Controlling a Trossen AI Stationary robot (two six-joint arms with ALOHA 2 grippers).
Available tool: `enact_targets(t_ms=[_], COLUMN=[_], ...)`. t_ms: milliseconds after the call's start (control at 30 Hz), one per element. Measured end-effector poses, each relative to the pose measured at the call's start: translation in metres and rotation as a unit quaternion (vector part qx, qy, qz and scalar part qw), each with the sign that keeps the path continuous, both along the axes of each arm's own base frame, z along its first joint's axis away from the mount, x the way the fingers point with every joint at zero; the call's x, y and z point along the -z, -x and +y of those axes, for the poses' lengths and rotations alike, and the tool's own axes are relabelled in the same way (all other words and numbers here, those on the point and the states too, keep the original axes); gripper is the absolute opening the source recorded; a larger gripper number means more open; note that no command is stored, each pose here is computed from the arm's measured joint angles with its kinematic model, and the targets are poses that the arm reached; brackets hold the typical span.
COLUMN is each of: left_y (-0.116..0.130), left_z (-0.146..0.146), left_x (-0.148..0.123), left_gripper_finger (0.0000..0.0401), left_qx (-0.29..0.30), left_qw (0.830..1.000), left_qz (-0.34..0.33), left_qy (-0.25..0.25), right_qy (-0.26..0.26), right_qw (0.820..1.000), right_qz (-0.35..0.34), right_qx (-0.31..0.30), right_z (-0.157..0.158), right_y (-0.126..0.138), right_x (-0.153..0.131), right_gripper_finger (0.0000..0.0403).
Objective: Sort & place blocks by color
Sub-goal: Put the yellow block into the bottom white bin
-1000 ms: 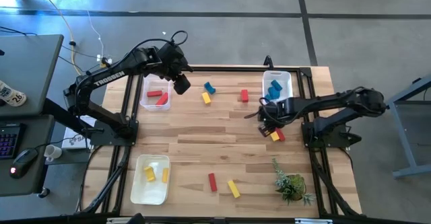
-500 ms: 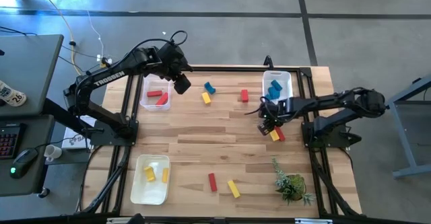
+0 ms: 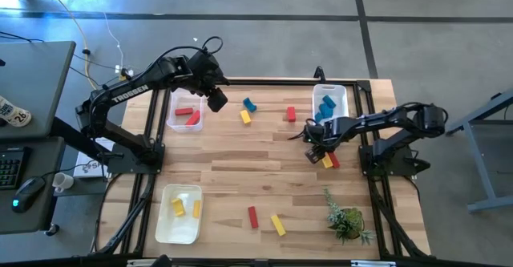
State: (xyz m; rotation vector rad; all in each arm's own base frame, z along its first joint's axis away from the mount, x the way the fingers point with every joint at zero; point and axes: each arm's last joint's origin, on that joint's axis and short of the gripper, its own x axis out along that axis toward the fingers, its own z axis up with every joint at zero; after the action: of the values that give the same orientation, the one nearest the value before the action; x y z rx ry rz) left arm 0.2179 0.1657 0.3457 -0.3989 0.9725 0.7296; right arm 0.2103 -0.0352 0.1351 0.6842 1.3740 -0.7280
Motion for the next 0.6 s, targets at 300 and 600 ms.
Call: enact_targets(t_ms=[300,600], left_y=[0.000,0.000], left_z=[0.000,0.000], left_x=[0.000,0.000], left_gripper_finger=[0.0202,0.0202], left_qx=[0.000,0.003], left_qw=[1.000,1.000], left_qz=[0.000,0.001], left_qy=[0.000,-0.001], right_qy=[0.001,0.000], right_qw=[1.000,0.998], right_qz=[-0.005,-0.067], right_qx=[0.019,0.002], right_z=[0.000,-0.004], right_y=[-0.003,-0.028], right_x=[0.000,-0.022], right_gripper_finger=[0.0096,0.0096])
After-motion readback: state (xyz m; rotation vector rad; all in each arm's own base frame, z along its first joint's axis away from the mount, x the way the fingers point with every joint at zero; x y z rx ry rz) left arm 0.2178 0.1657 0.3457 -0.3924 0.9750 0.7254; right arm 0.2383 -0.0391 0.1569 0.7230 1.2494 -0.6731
